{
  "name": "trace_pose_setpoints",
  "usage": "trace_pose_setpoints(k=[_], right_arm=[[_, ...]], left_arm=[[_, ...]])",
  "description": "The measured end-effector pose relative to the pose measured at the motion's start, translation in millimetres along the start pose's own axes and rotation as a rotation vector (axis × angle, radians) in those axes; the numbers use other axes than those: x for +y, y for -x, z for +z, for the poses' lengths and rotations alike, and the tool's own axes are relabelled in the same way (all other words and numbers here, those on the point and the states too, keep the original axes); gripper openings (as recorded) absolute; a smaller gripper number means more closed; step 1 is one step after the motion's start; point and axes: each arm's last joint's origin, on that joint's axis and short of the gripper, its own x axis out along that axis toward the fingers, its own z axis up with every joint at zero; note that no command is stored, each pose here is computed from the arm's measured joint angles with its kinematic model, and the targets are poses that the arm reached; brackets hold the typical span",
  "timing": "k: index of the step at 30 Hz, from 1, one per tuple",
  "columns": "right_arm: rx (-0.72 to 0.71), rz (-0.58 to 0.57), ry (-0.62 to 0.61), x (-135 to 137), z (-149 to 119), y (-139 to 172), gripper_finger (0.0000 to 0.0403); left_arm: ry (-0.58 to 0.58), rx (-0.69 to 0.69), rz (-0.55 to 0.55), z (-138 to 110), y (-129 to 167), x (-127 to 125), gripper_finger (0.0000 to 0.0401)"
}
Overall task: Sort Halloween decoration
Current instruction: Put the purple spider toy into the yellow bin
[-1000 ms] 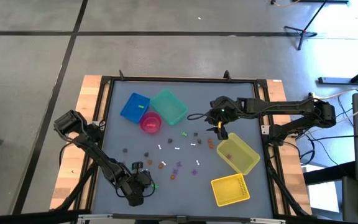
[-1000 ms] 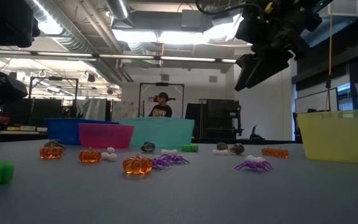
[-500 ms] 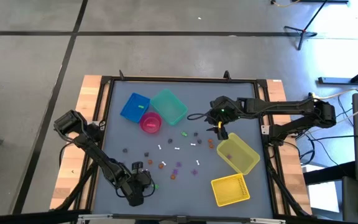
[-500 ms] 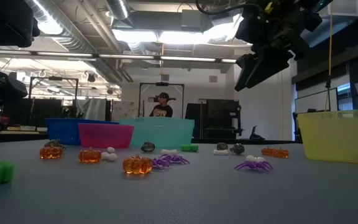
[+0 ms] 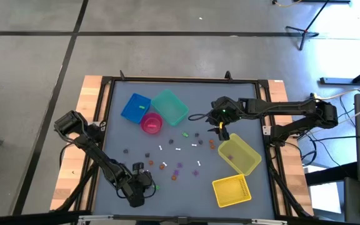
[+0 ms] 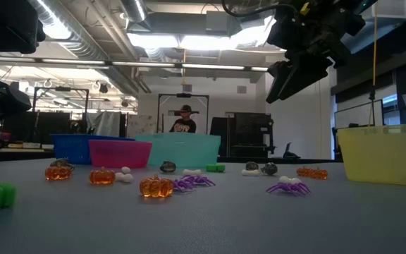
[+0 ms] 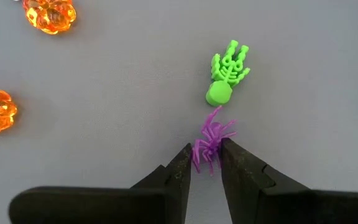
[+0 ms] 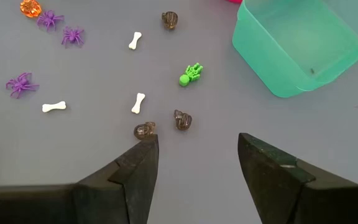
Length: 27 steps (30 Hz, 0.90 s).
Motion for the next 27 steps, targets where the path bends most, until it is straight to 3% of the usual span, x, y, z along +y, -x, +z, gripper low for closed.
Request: trace_pose_setpoints(k=[14,27], right_arm=[[0.000,0.000,0.001,0.1,0.0,0.0,0.0220],[0.000,0.000,0.000,0.0,0.0,0.0,0.0220]], left_arm=[[-0.002,0.000,0.000,0.0,0.0,0.0,0.0061],[0.000,-0.004,-0.006,0.4,-0.4,-0.7,0.0002]])
